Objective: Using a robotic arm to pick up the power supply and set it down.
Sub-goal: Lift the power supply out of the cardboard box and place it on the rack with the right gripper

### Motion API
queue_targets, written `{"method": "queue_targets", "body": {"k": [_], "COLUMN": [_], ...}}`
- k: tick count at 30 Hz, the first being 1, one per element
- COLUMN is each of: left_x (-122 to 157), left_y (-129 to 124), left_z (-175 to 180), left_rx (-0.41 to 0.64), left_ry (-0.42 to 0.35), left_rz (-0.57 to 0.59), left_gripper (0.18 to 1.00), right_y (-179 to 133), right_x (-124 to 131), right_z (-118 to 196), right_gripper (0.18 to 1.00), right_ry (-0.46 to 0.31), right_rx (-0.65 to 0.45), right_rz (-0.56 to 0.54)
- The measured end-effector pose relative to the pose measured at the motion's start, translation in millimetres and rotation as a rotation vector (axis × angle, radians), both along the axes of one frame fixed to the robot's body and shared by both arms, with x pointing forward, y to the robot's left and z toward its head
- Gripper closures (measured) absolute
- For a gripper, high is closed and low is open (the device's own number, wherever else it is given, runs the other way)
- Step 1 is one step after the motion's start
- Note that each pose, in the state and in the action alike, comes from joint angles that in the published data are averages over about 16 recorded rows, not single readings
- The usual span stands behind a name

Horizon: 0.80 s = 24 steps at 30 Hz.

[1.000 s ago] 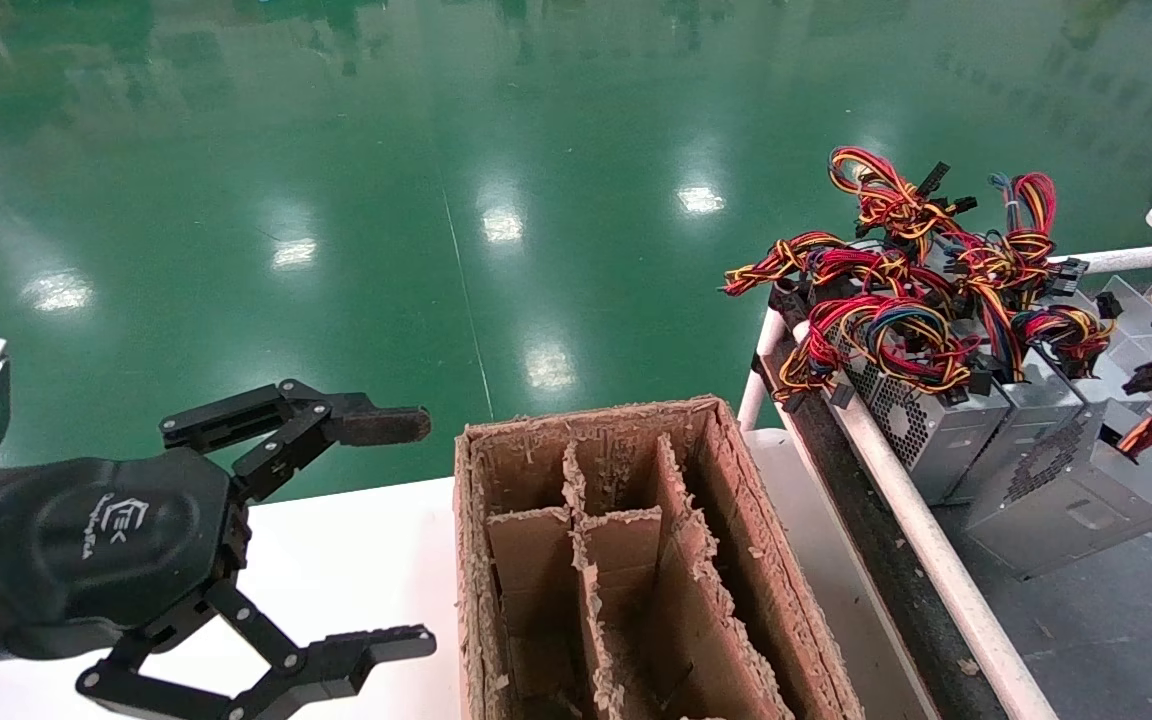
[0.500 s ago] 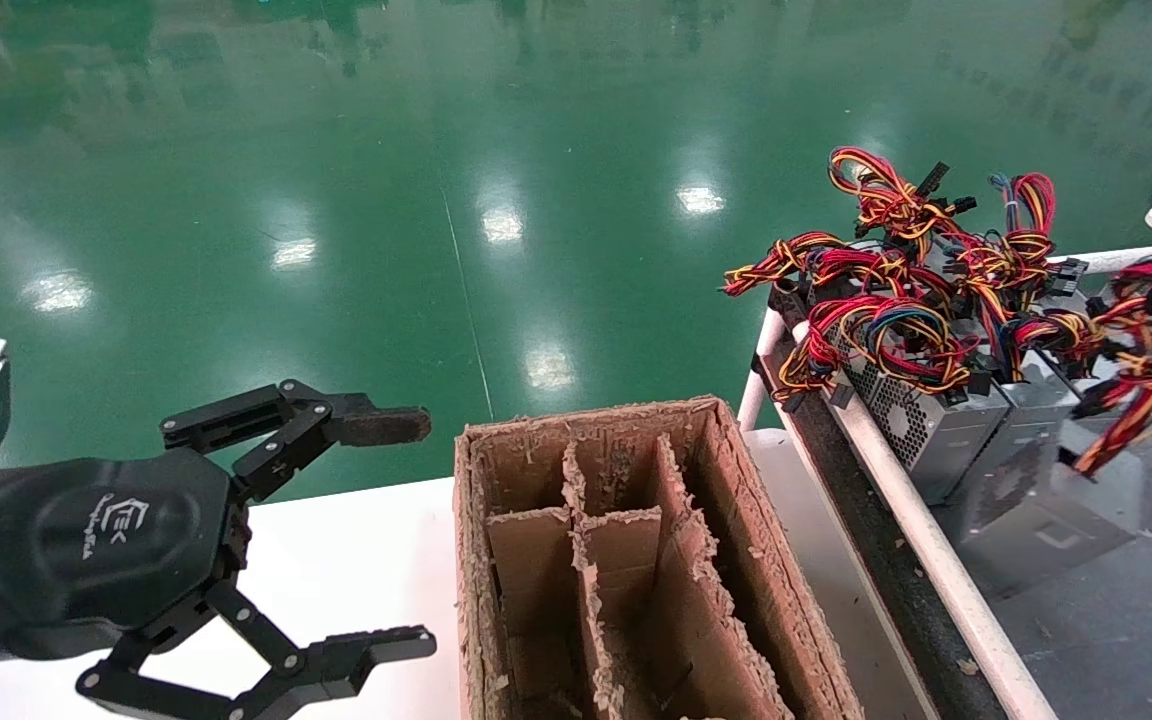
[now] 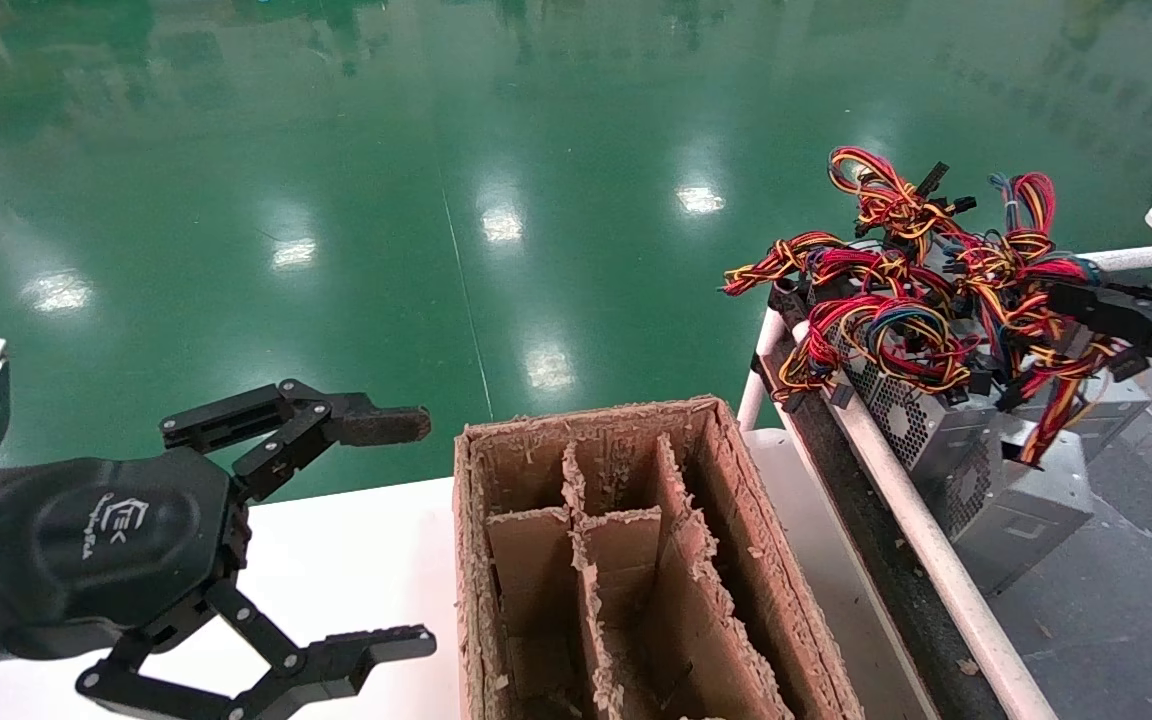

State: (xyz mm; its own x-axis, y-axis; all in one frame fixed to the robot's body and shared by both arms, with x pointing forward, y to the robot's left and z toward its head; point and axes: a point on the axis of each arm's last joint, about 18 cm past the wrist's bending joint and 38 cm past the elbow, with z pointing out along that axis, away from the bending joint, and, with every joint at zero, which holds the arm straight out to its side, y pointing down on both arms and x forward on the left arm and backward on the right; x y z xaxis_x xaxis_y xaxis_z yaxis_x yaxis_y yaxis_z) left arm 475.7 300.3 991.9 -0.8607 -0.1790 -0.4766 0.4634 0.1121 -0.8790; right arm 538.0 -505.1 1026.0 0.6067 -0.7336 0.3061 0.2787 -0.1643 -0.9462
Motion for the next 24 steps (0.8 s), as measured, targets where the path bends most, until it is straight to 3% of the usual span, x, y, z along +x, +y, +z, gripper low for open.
{"method": "queue_targets", "body": {"k": [24], "left_x": [0.0], "left_y": [0.0], "left_z": [0.0], "left_rx": [0.0], "left_ry": [0.0], "left_rz": [0.0], "left_gripper": [0.184], "right_y": [13.2], "right_x": [26.9], "right_z": [-2.1], "right_gripper": [0.938], "right_ry": [0.039], "right_rx": [0.002], "right_rz": [-0.002]}}
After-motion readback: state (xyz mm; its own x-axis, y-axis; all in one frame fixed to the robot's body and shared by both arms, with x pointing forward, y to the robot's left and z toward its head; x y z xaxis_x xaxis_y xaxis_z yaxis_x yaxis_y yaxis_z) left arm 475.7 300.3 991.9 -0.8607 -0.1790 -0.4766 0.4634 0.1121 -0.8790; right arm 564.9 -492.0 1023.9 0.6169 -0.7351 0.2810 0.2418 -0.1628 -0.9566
